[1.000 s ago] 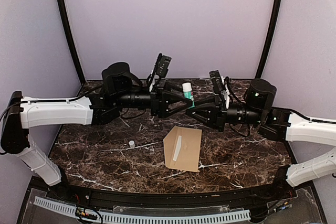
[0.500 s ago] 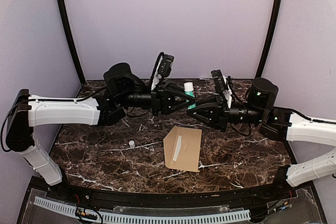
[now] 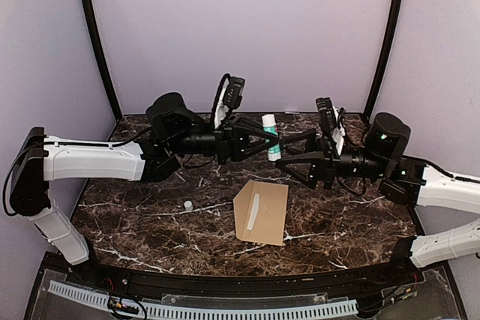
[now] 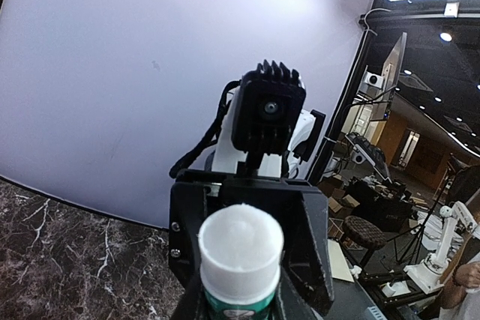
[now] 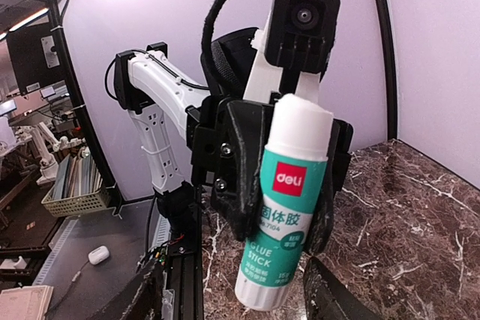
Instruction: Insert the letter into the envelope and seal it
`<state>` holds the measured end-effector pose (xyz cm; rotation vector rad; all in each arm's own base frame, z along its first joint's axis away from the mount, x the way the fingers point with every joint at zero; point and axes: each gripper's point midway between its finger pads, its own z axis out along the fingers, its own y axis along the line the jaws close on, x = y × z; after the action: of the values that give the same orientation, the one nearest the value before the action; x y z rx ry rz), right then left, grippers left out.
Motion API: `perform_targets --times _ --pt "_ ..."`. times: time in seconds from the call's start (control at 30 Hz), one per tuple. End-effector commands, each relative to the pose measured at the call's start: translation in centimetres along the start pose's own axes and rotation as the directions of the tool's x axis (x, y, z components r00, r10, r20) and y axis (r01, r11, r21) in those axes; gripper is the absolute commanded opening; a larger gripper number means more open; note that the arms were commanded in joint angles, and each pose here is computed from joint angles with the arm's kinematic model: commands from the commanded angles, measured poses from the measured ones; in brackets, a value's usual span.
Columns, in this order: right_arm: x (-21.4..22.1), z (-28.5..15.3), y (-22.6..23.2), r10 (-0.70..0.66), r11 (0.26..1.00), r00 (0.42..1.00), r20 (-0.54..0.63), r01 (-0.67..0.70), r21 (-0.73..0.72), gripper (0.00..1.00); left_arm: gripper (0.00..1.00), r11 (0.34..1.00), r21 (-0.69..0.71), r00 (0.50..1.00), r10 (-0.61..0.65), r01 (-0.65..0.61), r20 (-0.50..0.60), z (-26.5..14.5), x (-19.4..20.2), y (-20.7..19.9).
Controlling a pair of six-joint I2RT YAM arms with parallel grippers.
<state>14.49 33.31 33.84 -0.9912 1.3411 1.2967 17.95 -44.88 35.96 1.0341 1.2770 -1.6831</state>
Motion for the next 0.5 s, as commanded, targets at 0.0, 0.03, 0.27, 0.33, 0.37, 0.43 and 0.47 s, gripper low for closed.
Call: perform_targets --times 0.0,0.03,0.27,0.33,0.37,0.43,0.47 --pt "-0.4 -0.1 0.7 -0.011 0.999 0.999 0.035 0.013 -0.041 0.56 0.0 0.997 0.043 0.995 0.06 -0.063 0.079 -0.7 -2.9 -2.5" --pt "-0.3 0.0 0.7 -0.009 0.999 0.999 0.035 0.011 -0.048 0.56 0.0 0.997 0.047 0.995 0.058 -0.062 0.08 -0.7 -2.9 -2.5" --pt "-0.5 0.5 0.7 0.001 0.998 0.999 0.038 0.001 -0.062 0.48 0.0 0.997 0.057 0.995 0.054 -0.059 0.083 -0.5 -2.9 -2.4" --pt "-0.5 0.7 0.6 0.003 0.998 0.999 0.036 -0.001 -0.065 0.43 0.0 0.997 0.055 0.995 0.053 -0.058 0.083 -0.5 -2.8 -2.3" --pt "-0.5 0.8 0.5 0.005 0.998 0.999 0.034 -0.003 -0.063 0.4 0.0 0.997 0.056 0.995 0.052 -0.057 0.082 -0.4 -2.8 -2.2" --pt "-0.5 1.0 0.4 0.007 0.998 0.999 0.033 -0.005 -0.059 0.38 0.0 0.997 0.055 0.995 0.052 -0.056 0.082 -0.4 -2.8 -2.2" --pt "-0.6 1.0 0.3 0.007 0.998 0.999 0.033 -0.005 -0.058 0.38 0.0 0.997 0.055 0.995 0.052 -0.057 0.081 -0.4 -2.7 -2.2"
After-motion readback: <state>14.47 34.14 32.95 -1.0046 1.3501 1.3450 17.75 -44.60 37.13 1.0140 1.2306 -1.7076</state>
